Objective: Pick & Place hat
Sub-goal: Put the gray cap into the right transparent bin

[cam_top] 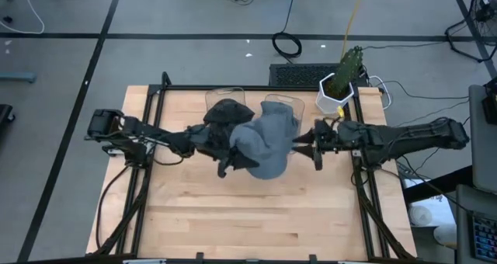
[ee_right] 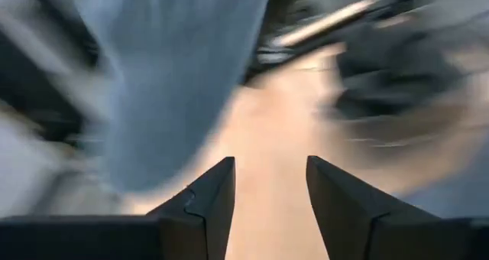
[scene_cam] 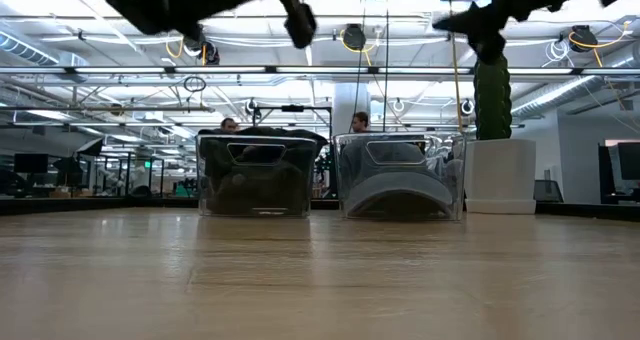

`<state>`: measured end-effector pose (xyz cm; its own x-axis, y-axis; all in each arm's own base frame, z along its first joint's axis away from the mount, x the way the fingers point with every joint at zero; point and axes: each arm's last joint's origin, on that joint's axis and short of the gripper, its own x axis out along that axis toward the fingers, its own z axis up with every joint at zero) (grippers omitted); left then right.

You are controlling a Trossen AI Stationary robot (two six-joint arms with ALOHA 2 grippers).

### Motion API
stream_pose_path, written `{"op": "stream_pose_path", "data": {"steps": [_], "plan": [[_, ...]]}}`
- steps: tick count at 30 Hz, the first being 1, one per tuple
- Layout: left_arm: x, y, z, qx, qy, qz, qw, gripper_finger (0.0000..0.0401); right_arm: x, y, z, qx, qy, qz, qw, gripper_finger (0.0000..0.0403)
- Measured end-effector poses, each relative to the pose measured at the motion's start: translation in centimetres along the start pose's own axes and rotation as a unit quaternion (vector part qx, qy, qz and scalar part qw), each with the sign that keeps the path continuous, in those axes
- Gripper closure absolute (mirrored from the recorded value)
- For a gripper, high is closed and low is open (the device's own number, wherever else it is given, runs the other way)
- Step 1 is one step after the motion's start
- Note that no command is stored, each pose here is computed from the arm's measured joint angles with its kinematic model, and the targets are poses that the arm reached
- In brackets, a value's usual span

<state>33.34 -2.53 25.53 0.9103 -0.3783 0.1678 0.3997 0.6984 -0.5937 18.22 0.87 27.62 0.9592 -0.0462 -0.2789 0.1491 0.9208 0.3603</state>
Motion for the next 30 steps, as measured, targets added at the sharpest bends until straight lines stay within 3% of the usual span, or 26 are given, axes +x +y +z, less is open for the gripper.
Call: {"op": "stream_pose_path", "data": {"steps": [3,5,9,17,24,30], "plan": [[0.7,0.1,-0.4,0.085,0.066,-0.082,0.991,0.0392,0.8,0.0,0.3,0.07,0.005,0.111,0.991,0.0246],[1.2,-1.0,0.6,0.131,0.058,-0.134,0.981,0.0392,1.3,0.1,0.5,0.099,-0.004,0.168,0.981,0.0244],[1.3,-0.7,1.5,0.148,0.049,-0.131,0.979,0.0392,1.8,0.3,0.7,0.108,-0.048,0.243,0.963,0.0244],[1.0,0.4,1.9,0.136,0.061,-0.11,0.983,0.0392,2.8,0.5,0.2,0.107,-0.046,0.265,0.957,0.0247],[0.8,-0.7,2.2,0.153,0.067,-0.148,0.975,0.0392,2.8,0.7,0.3,0.095,-0.046,0.284,0.953,0.0248],[0.4,-0.6,2.5,0.149,0.078,-0.126,0.978,0.0392,2.2,0.9,0.6,0.083,-0.052,0.301,0.949,0.0248]]}}
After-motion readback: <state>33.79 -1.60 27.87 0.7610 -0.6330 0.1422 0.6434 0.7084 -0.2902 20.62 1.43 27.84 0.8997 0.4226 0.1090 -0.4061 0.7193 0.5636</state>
